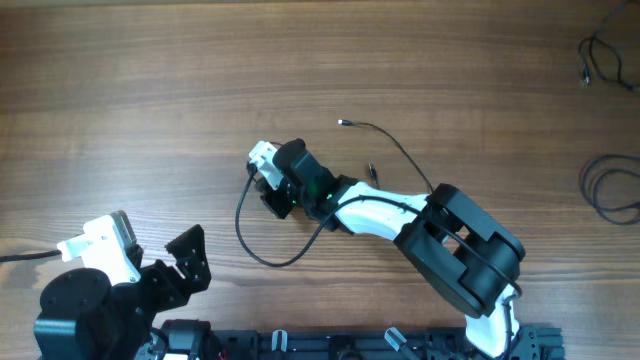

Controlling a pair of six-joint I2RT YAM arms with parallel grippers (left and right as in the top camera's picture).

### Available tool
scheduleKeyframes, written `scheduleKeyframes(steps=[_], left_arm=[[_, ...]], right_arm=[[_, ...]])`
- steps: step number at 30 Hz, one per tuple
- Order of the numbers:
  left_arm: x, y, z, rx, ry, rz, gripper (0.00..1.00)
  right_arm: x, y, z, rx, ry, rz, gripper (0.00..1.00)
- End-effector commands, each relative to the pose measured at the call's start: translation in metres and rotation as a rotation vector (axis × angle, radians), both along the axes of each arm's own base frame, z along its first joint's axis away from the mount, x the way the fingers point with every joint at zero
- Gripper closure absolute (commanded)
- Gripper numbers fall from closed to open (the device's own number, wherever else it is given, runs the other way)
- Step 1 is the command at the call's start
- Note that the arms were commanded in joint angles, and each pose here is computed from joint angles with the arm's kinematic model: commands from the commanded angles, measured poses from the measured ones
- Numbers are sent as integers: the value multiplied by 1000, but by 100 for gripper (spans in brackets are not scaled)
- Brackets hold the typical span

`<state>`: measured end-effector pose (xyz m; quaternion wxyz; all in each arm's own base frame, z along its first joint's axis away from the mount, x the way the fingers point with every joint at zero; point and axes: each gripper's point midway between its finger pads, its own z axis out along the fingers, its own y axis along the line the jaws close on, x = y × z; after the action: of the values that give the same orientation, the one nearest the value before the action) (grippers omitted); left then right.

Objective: Untangle cables

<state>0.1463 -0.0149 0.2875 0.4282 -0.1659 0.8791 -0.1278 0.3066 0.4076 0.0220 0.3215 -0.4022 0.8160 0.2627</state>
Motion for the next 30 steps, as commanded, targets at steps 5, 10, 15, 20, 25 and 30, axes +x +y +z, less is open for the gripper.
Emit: scheduleKeyframes(steps=[5, 10, 15, 20, 25, 30], left_arm=[[-1, -1, 1, -18, -5, 4, 0], [-1, -1, 1, -18, -5, 4, 0], [-1, -1, 1, -18, -5, 4, 0], [-1, -1, 1, -18, -5, 4, 0], [-1, -1, 1, -18, -5, 4, 0], [-1, -1, 1, -18, -5, 4, 0]], right_arm=[[13, -1, 134, 250, -67, -81, 96], [40, -78, 240, 475, 9, -350, 96], [72, -152, 220, 467, 179, -671, 96], [89, -239, 146, 297, 349, -1069, 96], [112, -295, 96, 78, 262, -1155, 96], [118, -303, 45, -85, 269, -1075, 71]])
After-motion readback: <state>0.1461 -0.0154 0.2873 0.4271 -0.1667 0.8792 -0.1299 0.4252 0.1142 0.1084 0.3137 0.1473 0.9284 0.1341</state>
